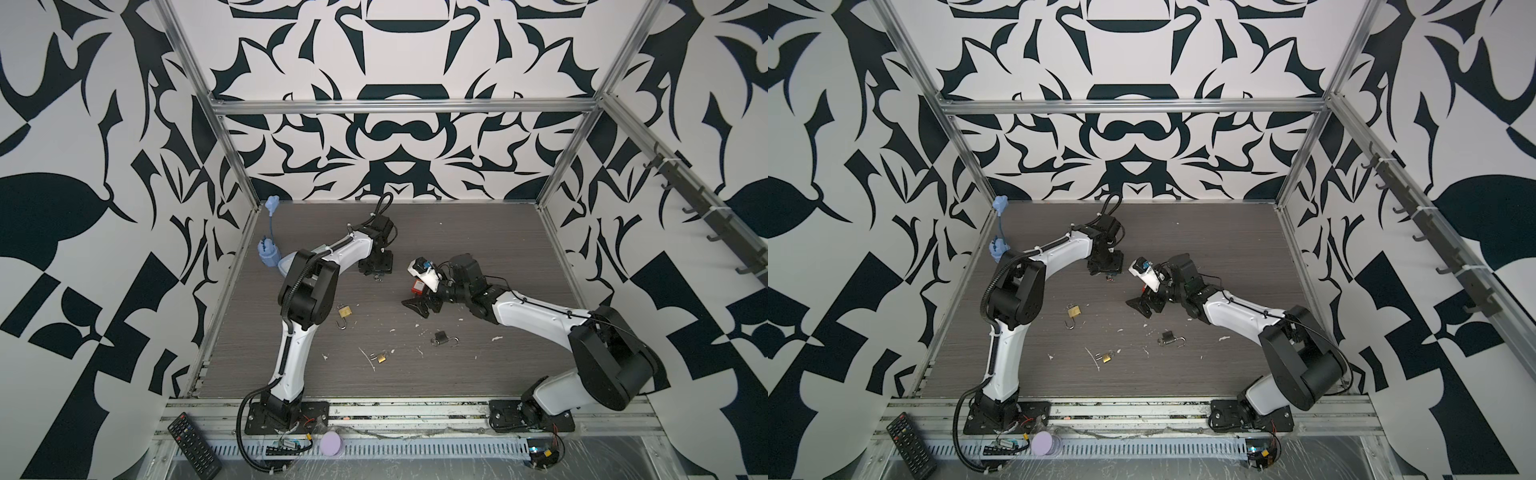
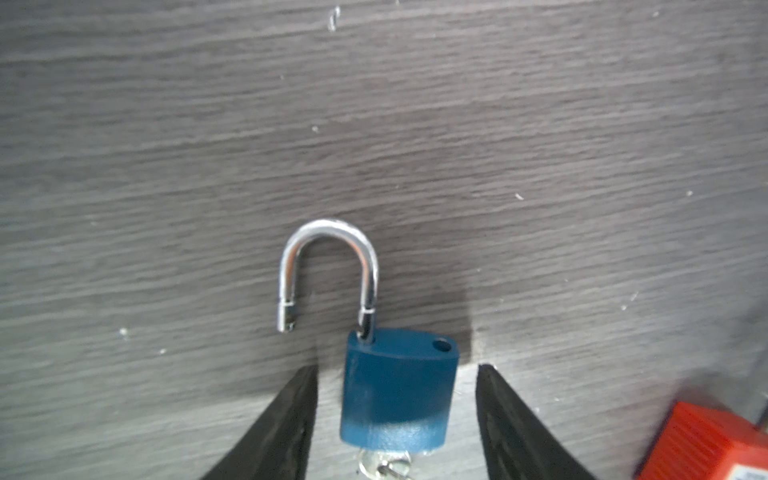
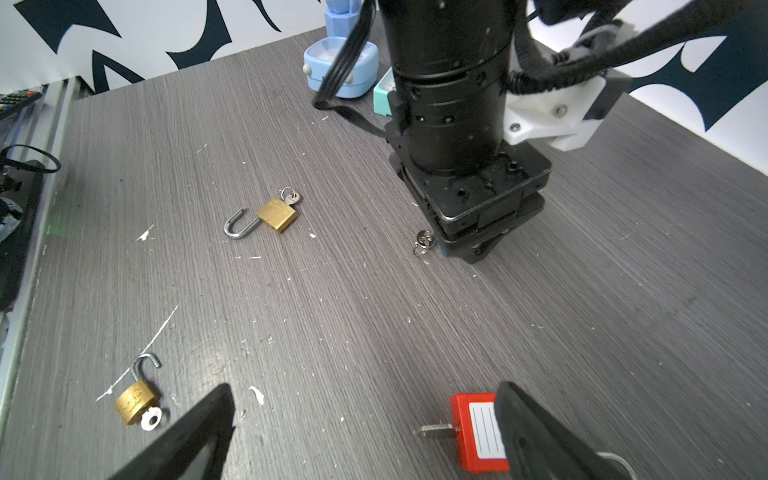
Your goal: Lock with the key
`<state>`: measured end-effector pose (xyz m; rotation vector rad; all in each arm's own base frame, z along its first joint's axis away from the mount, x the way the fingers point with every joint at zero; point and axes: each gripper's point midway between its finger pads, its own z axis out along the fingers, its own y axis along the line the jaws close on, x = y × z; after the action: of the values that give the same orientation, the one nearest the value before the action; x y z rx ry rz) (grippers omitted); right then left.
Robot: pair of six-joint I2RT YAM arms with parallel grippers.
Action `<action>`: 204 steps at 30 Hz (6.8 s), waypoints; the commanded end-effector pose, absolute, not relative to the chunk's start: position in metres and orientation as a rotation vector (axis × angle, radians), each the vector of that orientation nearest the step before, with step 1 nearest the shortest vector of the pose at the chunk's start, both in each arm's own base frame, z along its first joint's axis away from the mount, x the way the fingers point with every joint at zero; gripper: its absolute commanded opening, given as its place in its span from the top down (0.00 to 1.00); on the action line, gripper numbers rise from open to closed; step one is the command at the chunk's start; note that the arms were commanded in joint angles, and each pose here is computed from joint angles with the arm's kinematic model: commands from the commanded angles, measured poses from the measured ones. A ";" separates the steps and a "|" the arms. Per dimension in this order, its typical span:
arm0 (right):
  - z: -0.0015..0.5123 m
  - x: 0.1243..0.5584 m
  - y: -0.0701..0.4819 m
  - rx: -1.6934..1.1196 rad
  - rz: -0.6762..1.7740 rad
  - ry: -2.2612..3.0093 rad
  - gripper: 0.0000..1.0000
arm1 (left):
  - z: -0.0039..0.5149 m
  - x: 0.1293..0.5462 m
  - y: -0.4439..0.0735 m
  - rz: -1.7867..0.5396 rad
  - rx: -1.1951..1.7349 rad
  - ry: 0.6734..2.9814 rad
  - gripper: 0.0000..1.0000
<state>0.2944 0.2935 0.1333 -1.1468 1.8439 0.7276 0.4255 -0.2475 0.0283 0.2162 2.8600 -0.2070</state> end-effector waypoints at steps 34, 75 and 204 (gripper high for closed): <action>0.154 0.303 0.298 -1.145 0.694 1.777 0.01 | -0.013 0.396 -0.234 0.038 0.307 2.972 0.50; 0.310 0.368 0.218 -0.312 0.974 2.024 0.01 | 0.203 0.285 -0.287 -0.371 1.573 1.291 1.00; 0.230 0.304 0.307 -0.716 1.288 2.369 1.00 | 0.207 0.314 -0.304 -0.295 1.459 1.288 1.00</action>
<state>0.3106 0.2959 0.2077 -0.6978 2.4183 1.1952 0.3021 -0.2952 0.1806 1.5258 1.3987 -0.3475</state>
